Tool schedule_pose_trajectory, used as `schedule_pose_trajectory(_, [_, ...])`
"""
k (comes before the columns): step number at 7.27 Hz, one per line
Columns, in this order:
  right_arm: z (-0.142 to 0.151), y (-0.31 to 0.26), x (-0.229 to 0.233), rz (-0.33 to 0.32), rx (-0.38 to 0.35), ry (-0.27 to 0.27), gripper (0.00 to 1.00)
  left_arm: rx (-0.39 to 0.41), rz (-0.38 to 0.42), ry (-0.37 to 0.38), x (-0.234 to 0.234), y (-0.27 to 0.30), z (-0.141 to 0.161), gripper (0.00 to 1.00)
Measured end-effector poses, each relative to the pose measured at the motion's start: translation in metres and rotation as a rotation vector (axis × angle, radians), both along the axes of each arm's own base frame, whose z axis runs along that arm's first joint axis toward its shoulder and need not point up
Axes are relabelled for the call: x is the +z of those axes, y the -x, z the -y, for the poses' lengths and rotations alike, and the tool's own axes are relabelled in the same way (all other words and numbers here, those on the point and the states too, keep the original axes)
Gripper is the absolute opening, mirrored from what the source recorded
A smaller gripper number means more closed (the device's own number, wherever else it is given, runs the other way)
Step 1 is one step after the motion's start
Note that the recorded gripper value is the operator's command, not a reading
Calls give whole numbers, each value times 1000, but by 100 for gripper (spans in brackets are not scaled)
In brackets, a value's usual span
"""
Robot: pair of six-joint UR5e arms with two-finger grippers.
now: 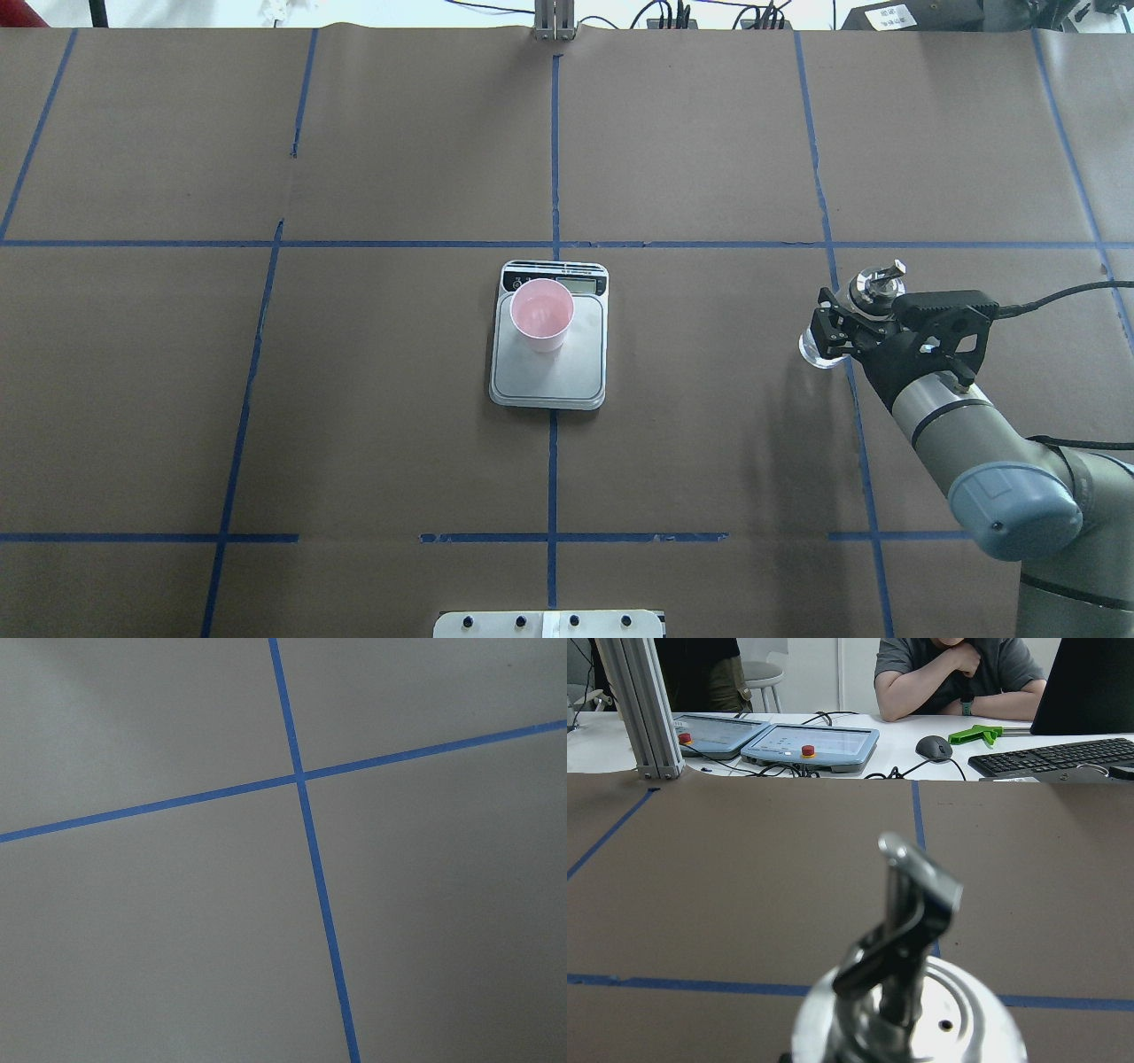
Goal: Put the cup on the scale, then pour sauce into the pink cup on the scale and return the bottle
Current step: 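Lower the bottle to its spot on the table with the right gripper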
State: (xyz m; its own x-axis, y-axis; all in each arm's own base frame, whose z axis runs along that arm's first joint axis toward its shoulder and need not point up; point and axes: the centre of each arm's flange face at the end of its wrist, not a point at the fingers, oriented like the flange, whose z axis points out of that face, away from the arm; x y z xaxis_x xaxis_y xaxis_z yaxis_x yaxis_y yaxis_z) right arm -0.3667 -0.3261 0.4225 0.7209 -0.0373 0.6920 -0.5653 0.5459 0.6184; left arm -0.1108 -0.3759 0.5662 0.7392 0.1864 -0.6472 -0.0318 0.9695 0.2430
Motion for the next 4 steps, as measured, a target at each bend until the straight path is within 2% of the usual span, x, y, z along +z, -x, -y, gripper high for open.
schedule_pose_trajectory(1, [0, 3, 5, -7, 0, 2, 18, 1, 0, 1, 1, 0, 0, 100])
schedule_pose_trajectory(2, [1, 6, 12, -18, 0, 5, 25, 1, 0, 2, 1, 0, 0, 100])
schedule_pose_trajectory(3, [2, 8, 17, -27, 0, 7, 27, 1, 0, 2, 1, 0, 0, 100])
schedule_pose_trajectory(4, [2, 9, 20, -33, 2, 7, 79, 1, 0, 3, 1, 0, 1, 100])
